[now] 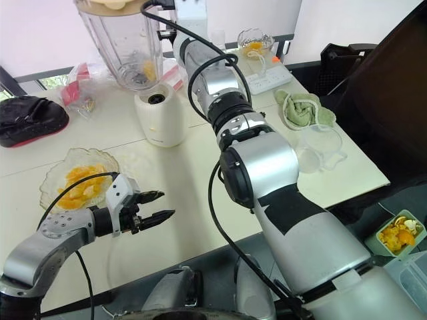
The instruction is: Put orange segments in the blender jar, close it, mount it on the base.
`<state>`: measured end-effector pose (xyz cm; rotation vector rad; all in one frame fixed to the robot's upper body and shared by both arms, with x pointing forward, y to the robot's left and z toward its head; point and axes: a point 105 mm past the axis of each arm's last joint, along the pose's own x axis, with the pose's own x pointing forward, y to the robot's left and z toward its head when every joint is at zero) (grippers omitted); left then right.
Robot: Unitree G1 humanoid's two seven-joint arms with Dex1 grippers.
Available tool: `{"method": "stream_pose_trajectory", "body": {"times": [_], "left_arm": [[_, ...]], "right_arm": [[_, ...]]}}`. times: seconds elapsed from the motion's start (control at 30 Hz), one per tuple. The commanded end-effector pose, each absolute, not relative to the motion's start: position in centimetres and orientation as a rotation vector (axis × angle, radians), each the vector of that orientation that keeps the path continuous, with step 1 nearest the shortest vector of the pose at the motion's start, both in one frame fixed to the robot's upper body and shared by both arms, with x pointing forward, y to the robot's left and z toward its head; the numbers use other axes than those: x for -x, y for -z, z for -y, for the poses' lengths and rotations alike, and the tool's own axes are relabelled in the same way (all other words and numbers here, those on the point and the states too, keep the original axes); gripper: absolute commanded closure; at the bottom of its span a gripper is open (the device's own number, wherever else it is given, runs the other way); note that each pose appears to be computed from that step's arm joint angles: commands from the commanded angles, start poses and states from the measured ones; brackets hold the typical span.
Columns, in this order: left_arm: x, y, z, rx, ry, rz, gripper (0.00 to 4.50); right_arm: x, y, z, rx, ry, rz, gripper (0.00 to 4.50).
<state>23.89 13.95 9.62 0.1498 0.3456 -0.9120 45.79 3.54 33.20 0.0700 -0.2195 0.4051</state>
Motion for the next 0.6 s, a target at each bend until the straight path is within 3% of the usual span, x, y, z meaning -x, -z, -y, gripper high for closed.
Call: {"method": "stream_pose_trajectory", "body": {"times": [0.03,0.6], "left_arm": [[-23.6,-10.6,-13.8,-0.150,0.910,-0.307,1.24],[-22.6,-10.5,-13.5,-0.153,0.910,-0.331,1.24]], "right_arm": [[-44.7,-36.4,-4.1,-0.108,-0.436,0.351,3.57],[-45.5,-33.7,-1.8,-0.156,-0.349,0.407,3.57]]}}
